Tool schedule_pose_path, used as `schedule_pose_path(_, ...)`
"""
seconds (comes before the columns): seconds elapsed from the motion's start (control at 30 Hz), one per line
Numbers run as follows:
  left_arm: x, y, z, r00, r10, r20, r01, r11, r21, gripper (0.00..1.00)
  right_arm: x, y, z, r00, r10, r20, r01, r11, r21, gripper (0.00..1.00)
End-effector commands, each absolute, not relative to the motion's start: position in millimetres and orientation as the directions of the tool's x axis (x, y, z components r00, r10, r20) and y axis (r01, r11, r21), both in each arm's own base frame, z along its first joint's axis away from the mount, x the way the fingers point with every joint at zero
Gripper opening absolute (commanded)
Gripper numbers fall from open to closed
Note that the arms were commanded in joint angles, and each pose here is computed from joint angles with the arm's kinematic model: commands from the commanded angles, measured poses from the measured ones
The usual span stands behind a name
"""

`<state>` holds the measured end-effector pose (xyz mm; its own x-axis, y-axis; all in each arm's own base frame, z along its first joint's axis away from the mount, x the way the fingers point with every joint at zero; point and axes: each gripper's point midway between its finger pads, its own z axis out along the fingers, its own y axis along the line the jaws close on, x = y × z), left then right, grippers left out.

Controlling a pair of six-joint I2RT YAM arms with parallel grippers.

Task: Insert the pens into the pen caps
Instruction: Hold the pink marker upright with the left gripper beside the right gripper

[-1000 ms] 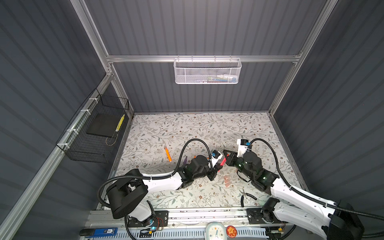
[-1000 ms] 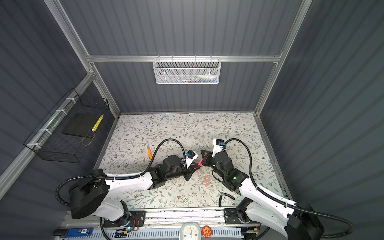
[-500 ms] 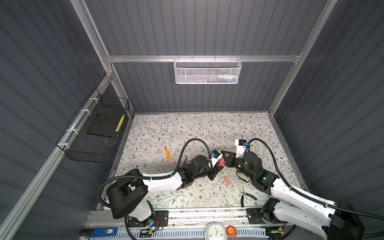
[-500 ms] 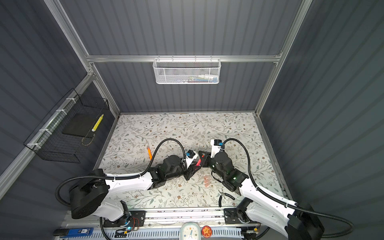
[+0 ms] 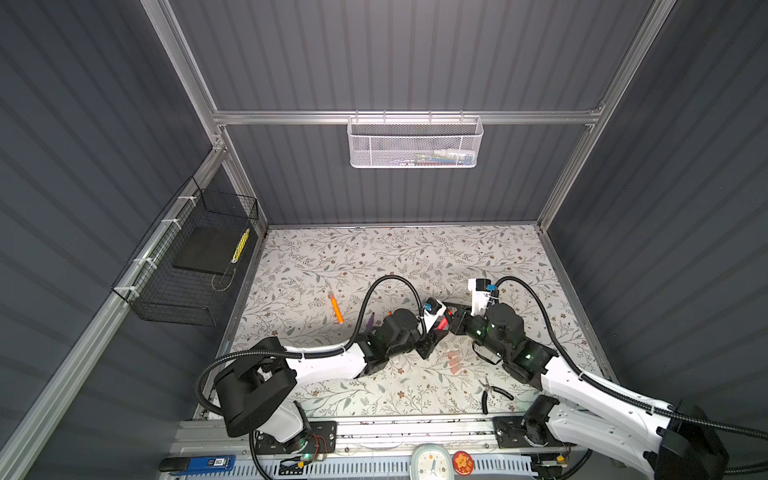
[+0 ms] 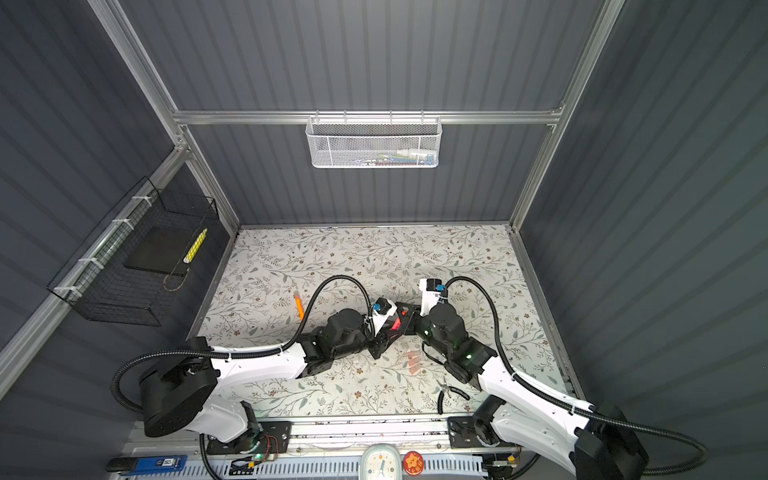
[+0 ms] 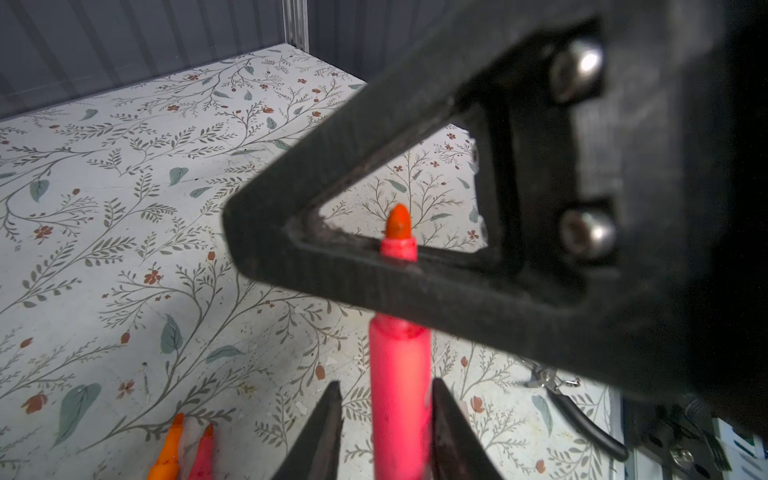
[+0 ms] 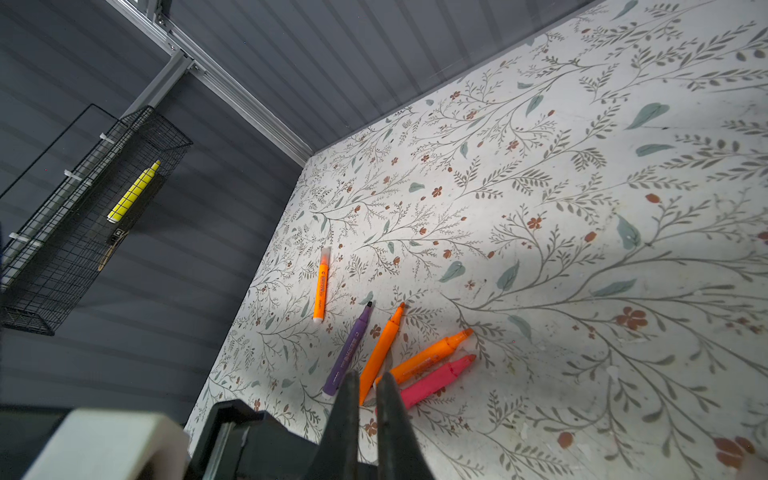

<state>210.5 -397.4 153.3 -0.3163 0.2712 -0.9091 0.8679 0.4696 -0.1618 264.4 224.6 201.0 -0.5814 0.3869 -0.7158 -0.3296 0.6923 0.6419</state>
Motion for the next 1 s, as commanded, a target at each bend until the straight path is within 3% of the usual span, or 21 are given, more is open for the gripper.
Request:
schedule_pose_path(0.0, 210, -406, 155, -0.309, 0.283, -0.908, 0.88, 0.448, -0.159, 0.37, 263, 219, 206, -0.557, 0.404, -0.725, -0.331, 0.693, 0.64, 0.0)
schedule_pose_path(0.2, 209, -407, 153, -0.31, 0.291, -0.905, 0.881, 0.447, -0.158, 0.35, 260, 211, 212, -0.531, 0.416, -0.738, -0.331, 0.7, 0.633, 0.0)
schedule_pose_path(0.27, 210, -406, 153, -0.31, 0.292, -0.905, 0.88, 0.447, -0.158, 0.28, 260, 211, 213, -0.53, 0.417, -0.738, -0.33, 0.701, 0.633, 0.0)
schedule_pose_path(0.4, 211, -405, 155, -0.312, 0.285, -0.906, 0.876, 0.456, -0.158, 0.05, 261, 212, 210, -0.537, 0.415, -0.735, -0.328, 0.7, 0.635, 0.01)
schedule_pose_path(0.47, 211, -404, 157, -0.311, 0.277, -0.909, 0.874, 0.46, -0.159, 0.0, 261, 214, 209, -0.543, 0.408, -0.734, -0.33, 0.7, 0.633, 0.16)
schedule_pose_path(0.53, 217, -399, 159, -0.32, 0.254, -0.913, 0.853, 0.496, -0.161, 0.0, 262, 214, 208, -0.543, 0.403, -0.737, -0.327, 0.707, 0.627, 0.49)
schedule_pose_path(0.6, 232, -388, 158, -0.362, 0.213, -0.907, 0.807, 0.558, -0.191, 0.0, 264, 209, 207, -0.536, 0.403, -0.742, -0.306, 0.726, 0.616, 0.62)
schedule_pose_path(0.77, 289, -330, 146, -0.488, 0.031, -0.872, 0.572, 0.766, -0.293, 0.0, 270, 186, 200, -0.511, 0.411, -0.755, -0.194, 0.801, 0.567, 0.8)
schedule_pose_path(0.87, 301, -302, 146, -0.463, -0.022, -0.886, 0.469, 0.842, -0.266, 0.0, 272, 177, 198, -0.498, 0.411, -0.764, -0.157, 0.823, 0.546, 0.83)
schedule_pose_path(0.97, 301, -296, 151, -0.435, -0.041, -0.899, 0.463, 0.846, -0.263, 0.0, 274, 168, 196, -0.504, 0.4, -0.765, -0.103, 0.852, 0.514, 0.78)
